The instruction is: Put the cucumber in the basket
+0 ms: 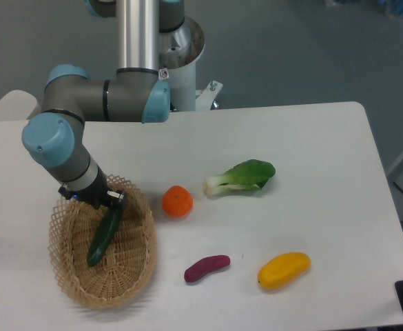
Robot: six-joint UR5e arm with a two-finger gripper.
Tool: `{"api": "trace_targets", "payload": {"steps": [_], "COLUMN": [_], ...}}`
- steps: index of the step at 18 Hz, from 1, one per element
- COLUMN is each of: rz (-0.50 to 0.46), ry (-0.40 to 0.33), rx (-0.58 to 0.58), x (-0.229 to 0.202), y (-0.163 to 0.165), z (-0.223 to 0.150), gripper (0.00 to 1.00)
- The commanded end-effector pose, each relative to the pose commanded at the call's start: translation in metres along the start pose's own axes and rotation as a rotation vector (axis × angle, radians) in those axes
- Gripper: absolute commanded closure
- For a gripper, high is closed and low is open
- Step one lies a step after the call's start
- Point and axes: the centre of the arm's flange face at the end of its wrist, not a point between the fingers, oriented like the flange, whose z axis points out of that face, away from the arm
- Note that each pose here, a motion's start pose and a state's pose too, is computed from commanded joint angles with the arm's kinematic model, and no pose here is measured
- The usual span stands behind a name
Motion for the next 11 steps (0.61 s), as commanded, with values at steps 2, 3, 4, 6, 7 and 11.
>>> {"api": "trace_targets", "payload": {"steps": [2,3,4,6,7,11], "rz": [0.009,0.004,-0.01,0.036,0.093,0.221], "ry": [-0.028,-0.036,-0.04,-0.051,-0.06,-0.098], "rx": [0.034,0.055,0.074,0.102,0.11,0.127], "x": [-0.016,-0.033,-0.055,-0.088,-0.099,-0.152], "y": [-0.011,-0.016,-0.021,-0.026,-0.026,-0.011], "z": [-0.018,-0.028,-0.035,-0.044,-0.048,-0.055], "gripper": [0.0,0.0,0.0,0.0,0.0,0.0]}}
